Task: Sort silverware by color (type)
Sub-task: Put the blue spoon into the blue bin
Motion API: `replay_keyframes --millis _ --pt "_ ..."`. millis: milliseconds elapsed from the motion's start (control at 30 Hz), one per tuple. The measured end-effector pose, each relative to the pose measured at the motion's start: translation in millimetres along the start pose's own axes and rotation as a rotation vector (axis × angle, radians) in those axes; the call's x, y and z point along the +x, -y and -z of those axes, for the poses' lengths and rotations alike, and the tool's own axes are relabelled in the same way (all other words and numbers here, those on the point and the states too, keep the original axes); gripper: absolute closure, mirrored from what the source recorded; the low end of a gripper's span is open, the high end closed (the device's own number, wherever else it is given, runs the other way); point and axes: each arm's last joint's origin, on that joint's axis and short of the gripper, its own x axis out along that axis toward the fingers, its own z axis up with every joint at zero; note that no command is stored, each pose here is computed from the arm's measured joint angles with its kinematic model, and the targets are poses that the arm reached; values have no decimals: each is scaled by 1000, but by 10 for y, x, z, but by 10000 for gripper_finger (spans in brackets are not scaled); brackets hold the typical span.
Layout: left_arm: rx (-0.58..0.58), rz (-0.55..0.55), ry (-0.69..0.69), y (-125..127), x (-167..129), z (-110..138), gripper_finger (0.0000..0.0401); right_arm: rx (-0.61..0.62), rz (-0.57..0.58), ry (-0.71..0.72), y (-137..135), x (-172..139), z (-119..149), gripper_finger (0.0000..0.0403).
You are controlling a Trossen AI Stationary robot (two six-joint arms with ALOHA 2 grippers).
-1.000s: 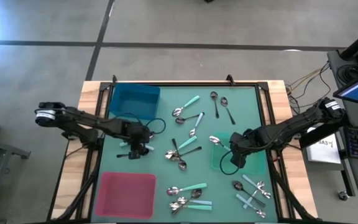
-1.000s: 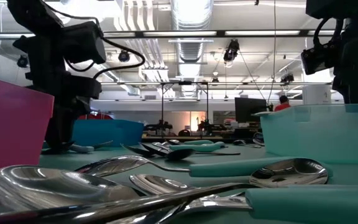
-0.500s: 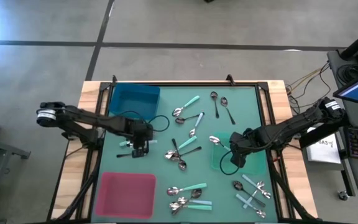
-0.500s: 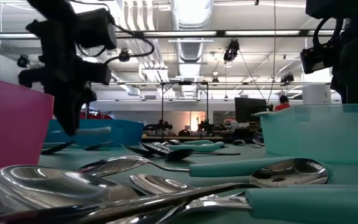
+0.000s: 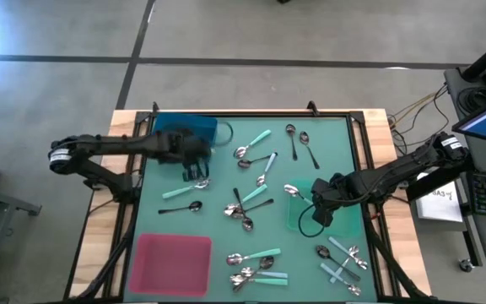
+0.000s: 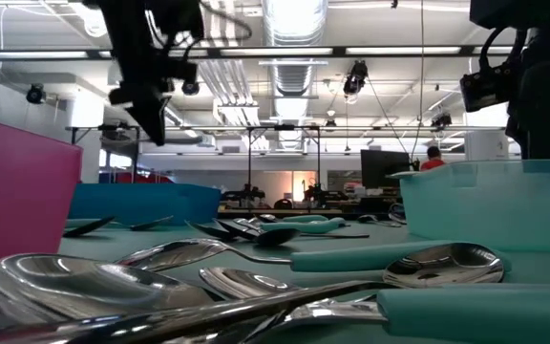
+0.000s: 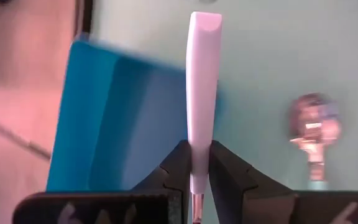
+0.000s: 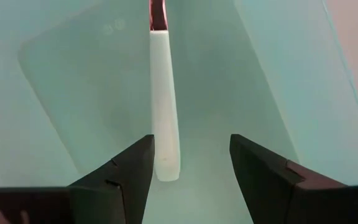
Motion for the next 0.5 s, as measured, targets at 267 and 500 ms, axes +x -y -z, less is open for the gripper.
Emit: replay_keyframes --millis 267,500 --pt "-315 -100 -111 -726 440 239 373 12 1 6 -1 0 -3 202" --pt "-457 -139 -178 -1030 567 424 357 27 -10 -4 -6 0 -1 202"
